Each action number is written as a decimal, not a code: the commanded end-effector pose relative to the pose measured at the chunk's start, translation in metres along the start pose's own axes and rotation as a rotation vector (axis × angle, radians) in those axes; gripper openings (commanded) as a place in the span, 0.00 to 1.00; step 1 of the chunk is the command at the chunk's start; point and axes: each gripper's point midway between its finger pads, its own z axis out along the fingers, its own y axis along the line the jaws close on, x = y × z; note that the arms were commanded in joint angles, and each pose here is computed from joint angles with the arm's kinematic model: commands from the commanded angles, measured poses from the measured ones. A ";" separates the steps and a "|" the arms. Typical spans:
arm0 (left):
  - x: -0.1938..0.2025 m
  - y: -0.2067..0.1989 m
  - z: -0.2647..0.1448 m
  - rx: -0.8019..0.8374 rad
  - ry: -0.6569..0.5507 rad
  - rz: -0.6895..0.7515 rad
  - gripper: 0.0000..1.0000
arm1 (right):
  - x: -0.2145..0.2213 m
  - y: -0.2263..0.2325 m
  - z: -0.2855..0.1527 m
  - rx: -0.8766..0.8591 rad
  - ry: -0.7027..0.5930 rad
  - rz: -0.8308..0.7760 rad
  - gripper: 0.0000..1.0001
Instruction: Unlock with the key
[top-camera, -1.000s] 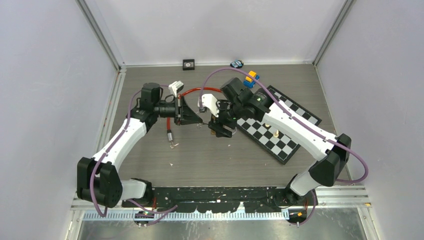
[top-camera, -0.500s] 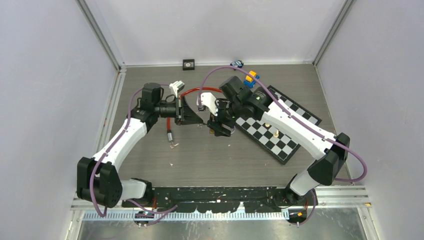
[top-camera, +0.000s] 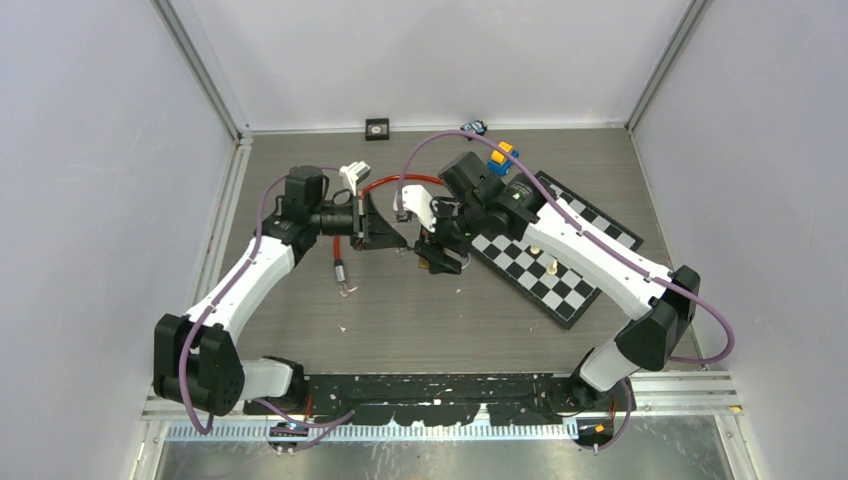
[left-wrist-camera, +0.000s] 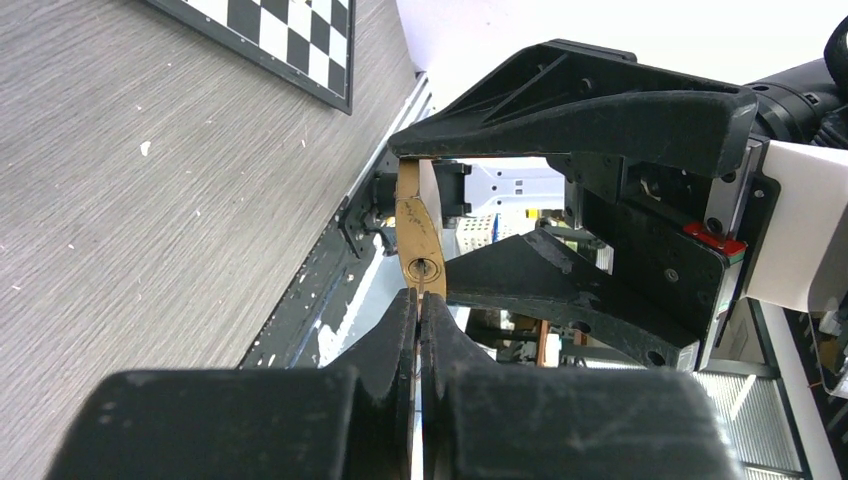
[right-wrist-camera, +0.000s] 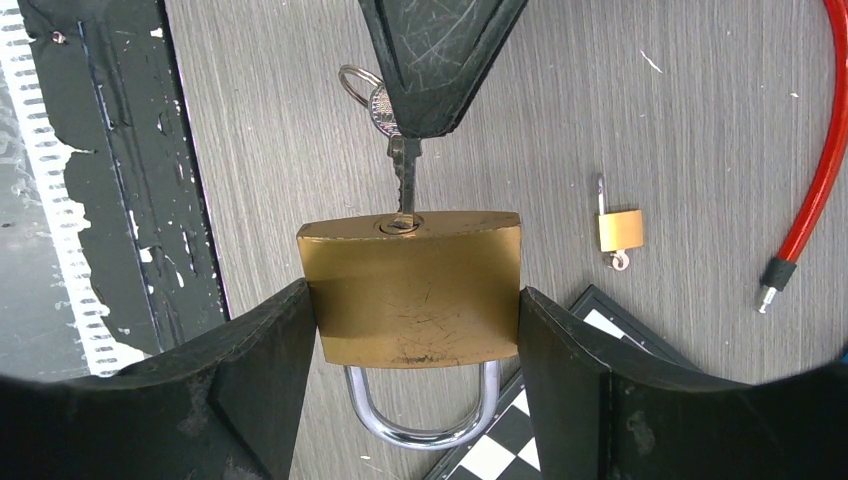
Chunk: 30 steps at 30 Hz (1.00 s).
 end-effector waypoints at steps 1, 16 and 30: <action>-0.007 -0.015 0.000 0.026 -0.012 0.110 0.00 | -0.043 -0.002 -0.019 0.013 -0.146 -0.042 0.01; -0.001 -0.018 0.002 0.059 -0.032 0.201 0.00 | -0.047 -0.005 -0.019 -0.042 -0.204 0.048 0.01; -0.004 -0.008 0.005 0.003 -0.048 0.025 0.00 | -0.042 -0.031 -0.010 0.079 -0.173 0.071 0.01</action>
